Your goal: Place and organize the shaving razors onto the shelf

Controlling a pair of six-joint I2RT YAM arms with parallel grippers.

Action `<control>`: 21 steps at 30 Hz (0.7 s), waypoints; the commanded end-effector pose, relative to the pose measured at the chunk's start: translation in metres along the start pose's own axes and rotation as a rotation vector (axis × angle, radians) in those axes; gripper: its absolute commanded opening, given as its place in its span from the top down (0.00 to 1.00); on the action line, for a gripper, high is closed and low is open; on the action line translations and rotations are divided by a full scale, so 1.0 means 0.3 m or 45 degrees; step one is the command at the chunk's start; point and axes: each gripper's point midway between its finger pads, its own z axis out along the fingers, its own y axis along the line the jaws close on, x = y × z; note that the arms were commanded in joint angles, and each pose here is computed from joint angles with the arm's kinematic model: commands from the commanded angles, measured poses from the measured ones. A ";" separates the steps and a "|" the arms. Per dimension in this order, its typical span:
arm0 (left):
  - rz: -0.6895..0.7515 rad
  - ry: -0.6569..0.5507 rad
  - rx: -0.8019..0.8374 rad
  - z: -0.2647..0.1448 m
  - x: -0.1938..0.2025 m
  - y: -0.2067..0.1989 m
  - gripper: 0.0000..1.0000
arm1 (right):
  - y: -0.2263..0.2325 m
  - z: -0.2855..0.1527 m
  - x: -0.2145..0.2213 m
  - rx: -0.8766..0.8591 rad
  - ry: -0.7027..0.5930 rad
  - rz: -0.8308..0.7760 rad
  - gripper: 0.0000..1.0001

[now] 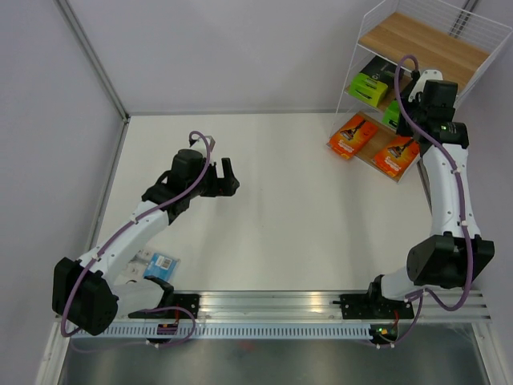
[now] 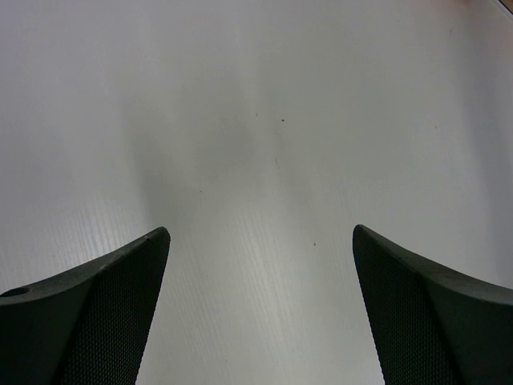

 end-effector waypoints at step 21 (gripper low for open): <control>0.033 -0.054 -0.036 -0.004 -0.049 0.031 0.00 | 0.040 0.100 -0.098 -0.130 -0.105 -0.014 0.48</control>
